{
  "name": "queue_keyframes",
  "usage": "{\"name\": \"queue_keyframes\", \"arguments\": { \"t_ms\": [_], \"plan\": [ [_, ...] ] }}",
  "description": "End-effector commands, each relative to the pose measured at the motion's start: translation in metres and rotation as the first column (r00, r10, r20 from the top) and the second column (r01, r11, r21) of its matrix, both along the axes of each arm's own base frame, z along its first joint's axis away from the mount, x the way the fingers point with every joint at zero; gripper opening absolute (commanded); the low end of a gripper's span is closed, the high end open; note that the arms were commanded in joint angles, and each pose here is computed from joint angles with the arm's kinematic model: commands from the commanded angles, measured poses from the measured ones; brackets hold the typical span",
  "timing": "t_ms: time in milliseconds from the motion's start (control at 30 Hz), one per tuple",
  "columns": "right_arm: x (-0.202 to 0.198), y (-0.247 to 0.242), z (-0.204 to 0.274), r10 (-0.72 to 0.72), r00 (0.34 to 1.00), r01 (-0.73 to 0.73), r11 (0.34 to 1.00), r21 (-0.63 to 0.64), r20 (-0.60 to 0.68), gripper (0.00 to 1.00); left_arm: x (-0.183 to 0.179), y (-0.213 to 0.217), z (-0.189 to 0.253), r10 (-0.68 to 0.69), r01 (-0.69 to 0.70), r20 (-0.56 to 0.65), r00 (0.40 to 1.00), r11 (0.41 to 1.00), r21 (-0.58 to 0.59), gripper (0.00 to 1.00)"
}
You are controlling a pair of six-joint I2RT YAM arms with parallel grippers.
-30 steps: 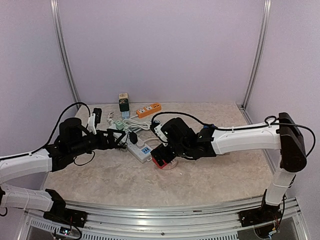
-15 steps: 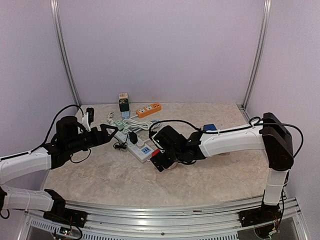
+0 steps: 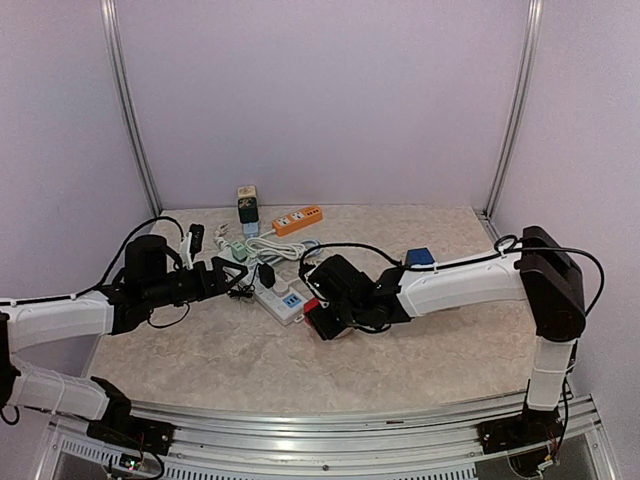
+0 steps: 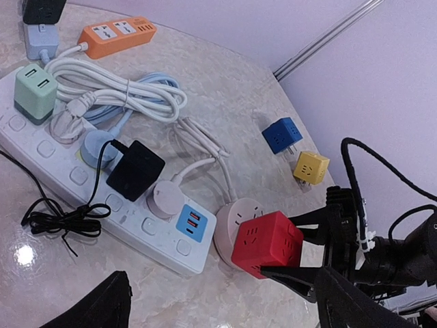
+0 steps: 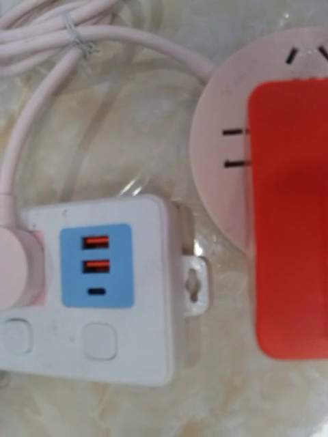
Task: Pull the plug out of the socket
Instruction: Remove the plug from the socket.
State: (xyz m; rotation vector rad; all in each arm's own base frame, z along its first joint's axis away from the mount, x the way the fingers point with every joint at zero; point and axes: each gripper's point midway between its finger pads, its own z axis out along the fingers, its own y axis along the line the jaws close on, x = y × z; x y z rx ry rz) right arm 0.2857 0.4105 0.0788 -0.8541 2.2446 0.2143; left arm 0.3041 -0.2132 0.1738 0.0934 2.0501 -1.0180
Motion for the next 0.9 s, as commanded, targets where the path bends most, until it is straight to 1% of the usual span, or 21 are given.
{"name": "queue_keyframes", "arguments": {
  "t_ms": [0,167,333,600,867],
  "plan": [
    [0.001,0.007,0.037,0.0,0.999,-0.008,0.985,0.169,0.05,0.0,0.0,-0.015,0.005,-0.05,0.048,-0.024,0.998,0.997,-0.056,0.9],
    [-0.009,0.005,0.068,0.047,0.99,-0.085,0.948,0.306,0.131,0.0,0.0,-0.032,0.0,-0.103,0.09,-0.109,0.989,0.988,-0.123,0.89],
    [-0.019,0.006,0.095,0.096,0.972,-0.175,0.906,0.385,0.215,0.0,0.0,-0.056,-0.007,-0.171,0.144,-0.178,0.969,0.978,-0.154,0.88],
    [-0.035,0.012,0.12,0.157,0.944,-0.277,0.855,0.439,0.291,0.0,0.0,-0.088,-0.025,-0.254,0.198,-0.29,0.923,0.958,-0.209,0.87],
    [-0.044,0.023,0.131,0.194,0.931,-0.323,0.829,0.456,0.309,0.0,-0.002,-0.115,-0.045,-0.318,0.266,-0.358,0.878,0.946,-0.188,0.87]
  ]
}}
